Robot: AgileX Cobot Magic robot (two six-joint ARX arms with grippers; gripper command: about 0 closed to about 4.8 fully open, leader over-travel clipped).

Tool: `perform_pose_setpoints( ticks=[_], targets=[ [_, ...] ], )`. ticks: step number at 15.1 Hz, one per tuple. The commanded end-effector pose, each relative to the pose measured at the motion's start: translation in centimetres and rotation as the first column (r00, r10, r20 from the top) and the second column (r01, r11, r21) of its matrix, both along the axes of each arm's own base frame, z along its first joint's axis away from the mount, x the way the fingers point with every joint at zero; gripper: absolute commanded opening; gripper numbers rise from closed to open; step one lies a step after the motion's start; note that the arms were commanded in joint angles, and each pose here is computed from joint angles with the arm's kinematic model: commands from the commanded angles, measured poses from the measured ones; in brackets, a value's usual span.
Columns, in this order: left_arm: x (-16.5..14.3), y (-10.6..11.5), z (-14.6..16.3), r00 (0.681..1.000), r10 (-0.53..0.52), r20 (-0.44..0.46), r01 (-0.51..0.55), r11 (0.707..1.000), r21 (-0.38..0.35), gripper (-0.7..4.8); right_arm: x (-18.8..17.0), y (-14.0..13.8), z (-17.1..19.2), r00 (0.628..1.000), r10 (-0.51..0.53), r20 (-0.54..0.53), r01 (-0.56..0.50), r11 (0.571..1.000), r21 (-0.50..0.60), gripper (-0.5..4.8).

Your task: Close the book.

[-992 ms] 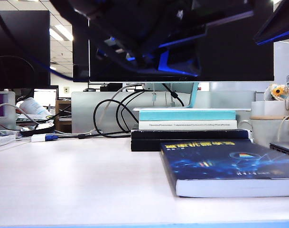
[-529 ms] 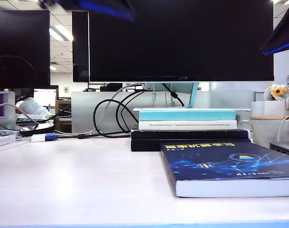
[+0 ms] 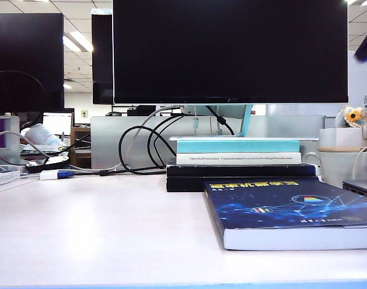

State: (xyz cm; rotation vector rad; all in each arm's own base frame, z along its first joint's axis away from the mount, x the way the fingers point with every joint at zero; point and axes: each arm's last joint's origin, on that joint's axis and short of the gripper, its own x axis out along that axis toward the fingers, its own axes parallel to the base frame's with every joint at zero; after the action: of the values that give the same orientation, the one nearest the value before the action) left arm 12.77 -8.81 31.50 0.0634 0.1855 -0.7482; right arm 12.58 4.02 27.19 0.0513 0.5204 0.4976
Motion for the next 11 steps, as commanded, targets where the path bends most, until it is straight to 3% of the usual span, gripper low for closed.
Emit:
perform_pose_setpoints(
  ticks=[1, 4, 5, 6, 11],
  targets=[
    [-2.1, 1.2, 0.1, 0.999, -0.040, 0.001, 0.039, 0.998, 0.046, -0.06, -1.1, -0.5, 1.2, 0.993, -0.074, 0.092, 0.071, 0.997, 0.031, -0.04],
    [-3.8, 2.6, 0.3, 0.999, 0.028, 0.031, -0.030, 0.998, 0.060, -0.06, -3.0, -1.2, 2.1, 0.969, -0.142, 0.200, 0.135, 0.990, 0.049, -0.04],
    [-5.8, 4.3, 0.6, 0.983, 0.144, 0.114, -0.151, 0.987, 0.056, -0.06, -4.7, -1.9, 3.0, 0.923, -0.244, 0.299, 0.227, 0.970, 0.091, -0.04],
    [-6.9, 5.3, 0.8, 0.956, 0.241, 0.166, -0.250, 0.967, 0.038, -0.06, -5.6, -2.2, 3.5, 0.895, -0.265, 0.359, 0.236, 0.964, 0.122, -0.04],
    [-8.3, 7.0, -1.1, 0.871, 0.442, 0.214, -0.447, 0.894, -0.029, -0.06, -8.2, -3.1, 4.3, 0.798, -0.355, 0.487, 0.292, 0.935, 0.203, -0.04]
  ],
)
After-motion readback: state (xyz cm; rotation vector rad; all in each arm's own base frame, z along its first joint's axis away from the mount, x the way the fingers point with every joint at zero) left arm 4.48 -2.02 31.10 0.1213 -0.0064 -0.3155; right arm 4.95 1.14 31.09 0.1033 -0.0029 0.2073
